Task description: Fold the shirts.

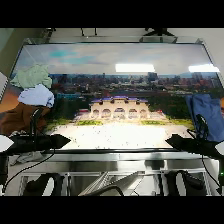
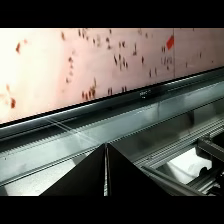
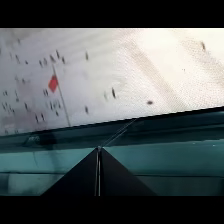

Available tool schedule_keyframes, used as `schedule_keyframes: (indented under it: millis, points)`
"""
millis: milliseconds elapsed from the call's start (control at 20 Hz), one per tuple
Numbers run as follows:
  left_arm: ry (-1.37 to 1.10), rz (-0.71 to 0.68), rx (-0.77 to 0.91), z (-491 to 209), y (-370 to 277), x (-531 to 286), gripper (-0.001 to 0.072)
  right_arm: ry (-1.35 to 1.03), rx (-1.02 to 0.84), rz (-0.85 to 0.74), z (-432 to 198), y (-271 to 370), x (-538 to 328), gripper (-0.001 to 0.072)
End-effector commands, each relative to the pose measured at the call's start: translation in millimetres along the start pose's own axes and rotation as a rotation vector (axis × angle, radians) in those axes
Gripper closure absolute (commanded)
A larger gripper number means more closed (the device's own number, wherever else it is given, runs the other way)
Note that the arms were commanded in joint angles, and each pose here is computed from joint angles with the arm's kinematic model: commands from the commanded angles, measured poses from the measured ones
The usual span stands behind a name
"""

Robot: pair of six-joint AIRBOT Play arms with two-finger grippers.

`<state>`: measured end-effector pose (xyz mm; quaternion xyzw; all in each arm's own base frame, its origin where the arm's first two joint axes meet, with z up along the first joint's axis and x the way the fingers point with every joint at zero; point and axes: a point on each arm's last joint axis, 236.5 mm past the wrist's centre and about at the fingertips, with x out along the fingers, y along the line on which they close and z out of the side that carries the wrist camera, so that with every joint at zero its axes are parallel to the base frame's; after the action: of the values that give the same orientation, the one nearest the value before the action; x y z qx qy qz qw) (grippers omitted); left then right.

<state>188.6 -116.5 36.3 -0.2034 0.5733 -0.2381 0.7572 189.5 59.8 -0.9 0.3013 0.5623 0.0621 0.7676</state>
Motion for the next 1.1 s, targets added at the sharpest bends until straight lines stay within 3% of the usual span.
schedule_keyframes:
  millis: [0, 300, 450, 500, 550, 600, 850, 1050]
  points:
    - [0.000, 0.000, 0.001, 0, 0, 0, 0.0693, -0.001, 0.000, 0.000, 0, 0, 0, 0.0693]
    - [-0.011, 0.015, 0.004, 3, 3, -1, 0.0693, -0.001, 0.000, 0.000, 0, 0, 0, 0.0693]
    - [-0.077, 0.094, -0.027, 38, 20, -28, 0.0692, -0.001, 0.000, 0.000, 0, 0, 0, 0.0693]
    - [-0.118, 0.111, -0.050, 57, 26, -41, 0.0659, -0.001, 0.000, 0.000, 0, 0, 0, 0.0693]
    - [-0.161, 0.131, -0.074, 79, 34, -57, 0.0258, -0.001, 0.000, 0.000, 0, 0, 0, 0.0693]
    - [-0.217, 0.155, -0.099, 104, 46, -73, 0.0005, -0.001, 0.000, 0.000, 0, 0, 0, 0.0693]
    - [-0.449, 0.402, -0.046, 232, 142, -141, 0.0004, -0.001, 0.000, 0.000, 0, 0, 0, 0.0693]
    - [-0.412, 0.552, -0.026, 314, 244, -135, 0.0004, -0.074, 0.000, -0.008, 17, -2, -1, 0.0693]
